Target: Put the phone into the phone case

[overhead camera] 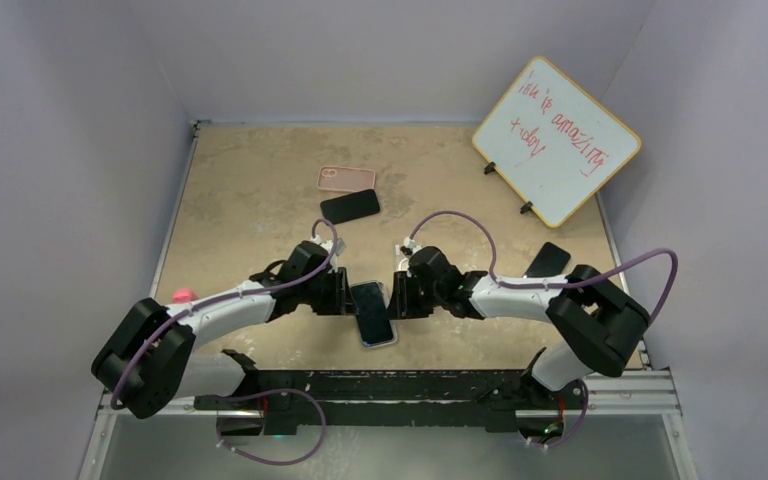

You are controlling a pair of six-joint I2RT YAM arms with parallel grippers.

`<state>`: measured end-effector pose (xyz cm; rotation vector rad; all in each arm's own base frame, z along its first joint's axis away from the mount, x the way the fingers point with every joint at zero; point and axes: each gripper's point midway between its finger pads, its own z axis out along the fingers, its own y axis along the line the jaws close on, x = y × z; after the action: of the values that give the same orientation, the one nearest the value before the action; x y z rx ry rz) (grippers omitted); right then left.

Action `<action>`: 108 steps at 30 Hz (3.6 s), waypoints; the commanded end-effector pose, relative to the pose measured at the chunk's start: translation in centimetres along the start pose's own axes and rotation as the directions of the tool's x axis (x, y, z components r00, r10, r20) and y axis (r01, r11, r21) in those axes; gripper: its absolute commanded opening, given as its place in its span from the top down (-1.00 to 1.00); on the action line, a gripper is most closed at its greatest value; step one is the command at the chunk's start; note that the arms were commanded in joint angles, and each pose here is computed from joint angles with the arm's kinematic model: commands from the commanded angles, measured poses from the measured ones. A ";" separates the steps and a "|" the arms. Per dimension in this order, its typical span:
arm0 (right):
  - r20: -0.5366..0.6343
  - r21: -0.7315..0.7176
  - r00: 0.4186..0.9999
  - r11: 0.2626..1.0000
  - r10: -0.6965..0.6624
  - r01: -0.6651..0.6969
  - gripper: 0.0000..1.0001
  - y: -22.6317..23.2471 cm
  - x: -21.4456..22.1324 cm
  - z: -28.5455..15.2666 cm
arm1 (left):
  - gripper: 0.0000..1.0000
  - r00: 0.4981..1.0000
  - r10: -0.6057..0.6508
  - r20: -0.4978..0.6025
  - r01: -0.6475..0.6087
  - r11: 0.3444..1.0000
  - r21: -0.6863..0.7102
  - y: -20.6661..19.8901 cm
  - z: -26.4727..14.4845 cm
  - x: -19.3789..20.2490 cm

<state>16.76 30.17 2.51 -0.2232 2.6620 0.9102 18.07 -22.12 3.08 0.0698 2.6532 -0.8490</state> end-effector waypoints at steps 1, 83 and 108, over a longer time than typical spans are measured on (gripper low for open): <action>0.019 -0.048 0.999 0.998 -0.034 0.035 0.25 1.3 -1.2 0.4 | 0.54 0.999 0.023 0.028 -0.025 0.997 0.075 -2.2 0.0 -1.4; 0.067 -0.179 0.996 0.983 0.054 -0.041 -0.01 3.2 -2.0 1.8 | 0.42 0.996 -0.088 0.016 0.087 0.995 0.038 -0.1 0.0 0.1; 0.021 -0.538 0.995 0.840 0.093 -0.067 0.04 9.9 -2.5 -1.6 | 0.62 0.994 -0.108 -0.014 0.109 0.986 0.129 -0.7 -0.1 1.8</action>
<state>17.63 34.42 4.59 -0.0792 2.5152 1.3690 17.12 -21.86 2.46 -0.0624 2.6357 -0.9636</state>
